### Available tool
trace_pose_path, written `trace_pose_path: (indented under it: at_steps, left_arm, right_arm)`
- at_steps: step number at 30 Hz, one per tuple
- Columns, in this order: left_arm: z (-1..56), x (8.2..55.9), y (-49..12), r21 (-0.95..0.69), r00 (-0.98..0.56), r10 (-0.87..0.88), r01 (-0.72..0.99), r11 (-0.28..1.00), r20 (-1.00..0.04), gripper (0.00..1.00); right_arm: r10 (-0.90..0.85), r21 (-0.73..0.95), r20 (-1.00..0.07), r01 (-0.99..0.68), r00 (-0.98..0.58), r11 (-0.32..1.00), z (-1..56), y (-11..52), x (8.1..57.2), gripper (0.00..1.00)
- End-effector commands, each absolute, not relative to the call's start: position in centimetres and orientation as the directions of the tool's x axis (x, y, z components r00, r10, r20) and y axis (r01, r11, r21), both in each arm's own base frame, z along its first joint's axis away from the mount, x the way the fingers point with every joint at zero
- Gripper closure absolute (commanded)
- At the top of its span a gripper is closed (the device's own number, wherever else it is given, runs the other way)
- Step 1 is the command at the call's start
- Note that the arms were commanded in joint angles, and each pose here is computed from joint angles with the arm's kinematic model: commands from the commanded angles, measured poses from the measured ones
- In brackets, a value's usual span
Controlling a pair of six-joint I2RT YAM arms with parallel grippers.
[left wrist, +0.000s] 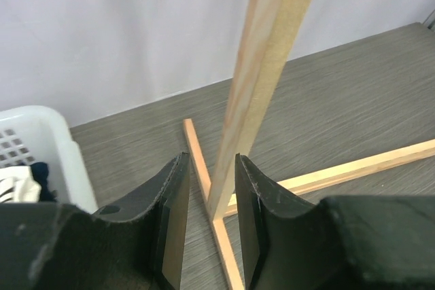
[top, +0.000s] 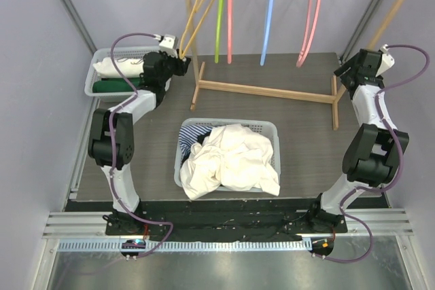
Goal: Remove the tank top from the hanger
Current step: Reset both arms
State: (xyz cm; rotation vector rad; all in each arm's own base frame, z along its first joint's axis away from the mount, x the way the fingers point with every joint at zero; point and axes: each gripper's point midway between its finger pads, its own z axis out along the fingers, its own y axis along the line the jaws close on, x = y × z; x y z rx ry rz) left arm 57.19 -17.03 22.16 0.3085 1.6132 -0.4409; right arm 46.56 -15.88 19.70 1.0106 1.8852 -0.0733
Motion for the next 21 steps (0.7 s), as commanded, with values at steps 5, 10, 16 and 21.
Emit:
trace_pose_path:
  at_steps: [5, 10, 16, 21]
  left_arm:
    - [26.6, 56.0, -14.6, -0.048, -0.003, -0.051, 0.428, 0.903, -0.999, 0.63]
    - [27.7, 55.4, -15.7, -0.155, -0.048, -0.151, 0.485, 0.861, -0.987, 0.16]
    - [27.3, 54.5, -18.4, -0.267, -0.102, -0.258, 0.595, 0.758, -0.961, 0.0]
    - [26.9, 56.2, -19.5, -0.237, -0.066, -0.246, 0.587, 0.774, -0.967, 0.0]
  right_arm:
    - [0.608, 0.413, -0.769, 0.571, -0.198, 0.709, 20.8, -15.0, 49.4, 0.28]
    - [0.608, 0.419, -0.766, 0.556, -0.208, 0.718, 20.5, -14.8, 49.8, 0.27]
    - [0.601, 0.417, -0.772, 0.549, -0.207, 0.725, 20.8, -14.8, 49.7, 0.28]
    - [0.605, 0.43, -0.769, 0.536, -0.204, 0.727, 21.0, -14.4, 49.9, 0.29]
